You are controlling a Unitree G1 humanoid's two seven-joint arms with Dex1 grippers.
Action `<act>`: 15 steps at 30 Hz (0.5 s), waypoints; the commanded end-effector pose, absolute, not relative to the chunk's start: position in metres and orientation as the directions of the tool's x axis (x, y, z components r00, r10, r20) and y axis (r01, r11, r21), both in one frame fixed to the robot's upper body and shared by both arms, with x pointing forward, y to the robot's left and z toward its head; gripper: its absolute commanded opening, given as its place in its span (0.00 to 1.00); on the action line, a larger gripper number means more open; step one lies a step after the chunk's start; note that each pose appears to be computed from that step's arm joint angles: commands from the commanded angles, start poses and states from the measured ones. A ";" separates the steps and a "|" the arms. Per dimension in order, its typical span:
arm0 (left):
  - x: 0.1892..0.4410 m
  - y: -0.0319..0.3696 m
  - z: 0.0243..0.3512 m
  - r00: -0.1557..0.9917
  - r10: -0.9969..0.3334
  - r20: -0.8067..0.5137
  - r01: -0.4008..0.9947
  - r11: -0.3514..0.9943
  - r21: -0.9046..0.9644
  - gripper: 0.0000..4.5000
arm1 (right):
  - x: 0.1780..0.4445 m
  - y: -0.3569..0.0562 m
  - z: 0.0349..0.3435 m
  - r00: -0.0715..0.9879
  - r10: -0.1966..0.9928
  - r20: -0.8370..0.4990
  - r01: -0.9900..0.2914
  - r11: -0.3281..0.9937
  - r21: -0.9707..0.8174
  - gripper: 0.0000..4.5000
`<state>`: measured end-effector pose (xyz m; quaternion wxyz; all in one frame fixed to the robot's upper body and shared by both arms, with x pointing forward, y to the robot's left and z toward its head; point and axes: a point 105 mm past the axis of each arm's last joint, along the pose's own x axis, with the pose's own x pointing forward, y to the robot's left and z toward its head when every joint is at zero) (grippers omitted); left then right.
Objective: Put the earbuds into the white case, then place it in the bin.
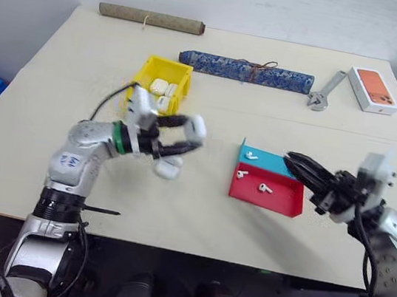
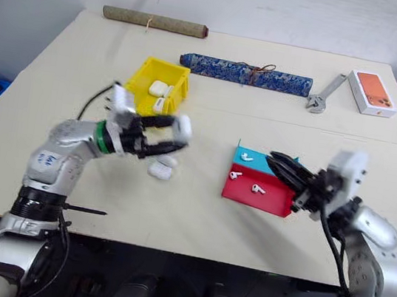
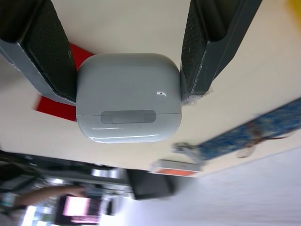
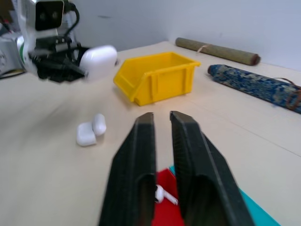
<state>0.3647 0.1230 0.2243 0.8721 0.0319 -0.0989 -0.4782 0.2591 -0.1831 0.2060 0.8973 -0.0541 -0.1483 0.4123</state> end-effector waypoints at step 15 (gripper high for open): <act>0.471 0.182 0.228 0.922 -0.385 0.046 0.374 0.914 0.155 0.63 | 0.252 -0.176 0.218 0.611 0.711 0.349 -0.582 0.702 -0.411 0.99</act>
